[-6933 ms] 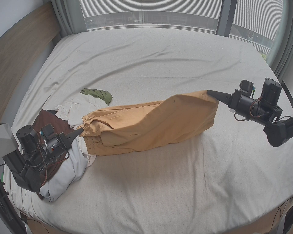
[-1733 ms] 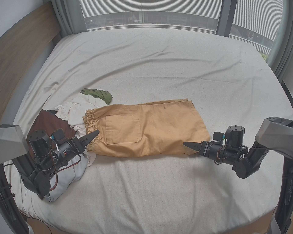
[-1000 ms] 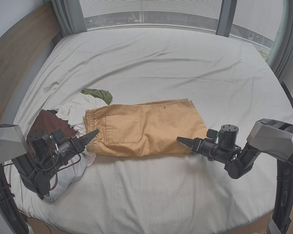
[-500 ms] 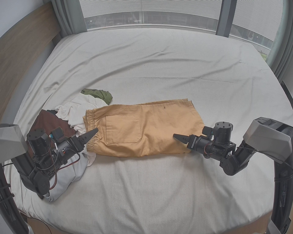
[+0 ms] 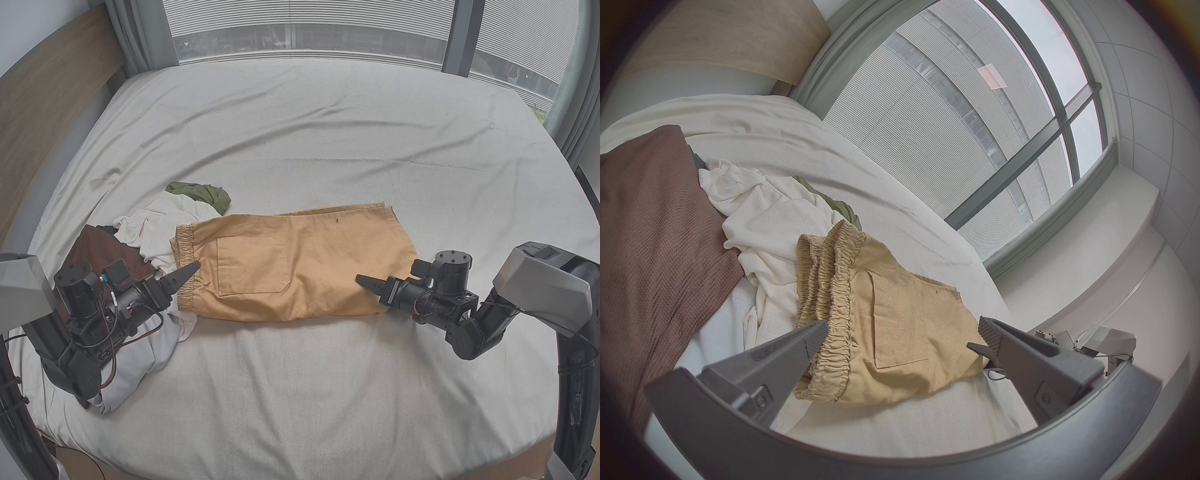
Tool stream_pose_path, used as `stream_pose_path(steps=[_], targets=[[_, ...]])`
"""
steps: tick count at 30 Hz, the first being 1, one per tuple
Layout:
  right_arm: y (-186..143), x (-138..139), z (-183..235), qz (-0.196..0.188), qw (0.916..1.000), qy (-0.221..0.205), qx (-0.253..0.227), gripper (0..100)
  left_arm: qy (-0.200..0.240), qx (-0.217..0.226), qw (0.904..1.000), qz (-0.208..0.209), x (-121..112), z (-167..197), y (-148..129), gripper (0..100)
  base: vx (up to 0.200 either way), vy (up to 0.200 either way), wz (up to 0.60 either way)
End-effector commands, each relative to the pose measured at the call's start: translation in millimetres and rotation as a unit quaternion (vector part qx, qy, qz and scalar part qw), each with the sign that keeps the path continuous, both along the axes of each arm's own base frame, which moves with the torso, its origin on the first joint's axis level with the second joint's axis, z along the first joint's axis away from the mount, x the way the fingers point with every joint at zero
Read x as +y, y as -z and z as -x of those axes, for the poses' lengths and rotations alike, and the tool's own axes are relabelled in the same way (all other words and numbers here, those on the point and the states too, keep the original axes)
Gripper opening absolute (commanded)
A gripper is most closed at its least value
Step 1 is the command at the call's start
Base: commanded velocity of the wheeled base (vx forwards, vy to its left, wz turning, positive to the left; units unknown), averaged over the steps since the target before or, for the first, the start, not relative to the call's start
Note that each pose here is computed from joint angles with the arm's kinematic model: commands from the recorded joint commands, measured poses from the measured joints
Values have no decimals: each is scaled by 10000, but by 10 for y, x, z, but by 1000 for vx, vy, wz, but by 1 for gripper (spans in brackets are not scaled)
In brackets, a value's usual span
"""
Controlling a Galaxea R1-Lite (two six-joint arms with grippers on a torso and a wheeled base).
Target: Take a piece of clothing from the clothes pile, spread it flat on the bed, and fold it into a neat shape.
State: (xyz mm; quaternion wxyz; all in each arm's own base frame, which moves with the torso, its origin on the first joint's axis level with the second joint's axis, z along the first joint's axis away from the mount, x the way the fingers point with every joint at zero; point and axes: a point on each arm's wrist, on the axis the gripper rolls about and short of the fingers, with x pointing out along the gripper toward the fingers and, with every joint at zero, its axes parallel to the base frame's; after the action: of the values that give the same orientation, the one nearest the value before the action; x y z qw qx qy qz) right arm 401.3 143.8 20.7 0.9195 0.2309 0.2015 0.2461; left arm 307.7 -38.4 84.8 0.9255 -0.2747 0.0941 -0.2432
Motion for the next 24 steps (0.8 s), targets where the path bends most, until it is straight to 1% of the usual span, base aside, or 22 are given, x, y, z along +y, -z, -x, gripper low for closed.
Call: stream_pose_path(steps=[1,10,14,22,24], targets=[[75,5,-2,57,10000,-10,47,0,1,-5,10000,6,0,-2,-2,100,0,0,0],[19,14,85,89,10000,-35,27,0,-8,-13,10000,21,4,-8,-7,100,0,0,0],[-38,-19,178,247,9997,-83,-18,0,-23,-28,10000,22,13,-15,-12,100,0,0,0],[-181,-97,380,331,9994,-89,24,0,-31,-32,10000,30,22,-19,-15,100,0,0,0],[-195,-122,432,401,9991,-102,30,0,-38,-40,10000,30,22,-18,-20,100,0,0,0]])
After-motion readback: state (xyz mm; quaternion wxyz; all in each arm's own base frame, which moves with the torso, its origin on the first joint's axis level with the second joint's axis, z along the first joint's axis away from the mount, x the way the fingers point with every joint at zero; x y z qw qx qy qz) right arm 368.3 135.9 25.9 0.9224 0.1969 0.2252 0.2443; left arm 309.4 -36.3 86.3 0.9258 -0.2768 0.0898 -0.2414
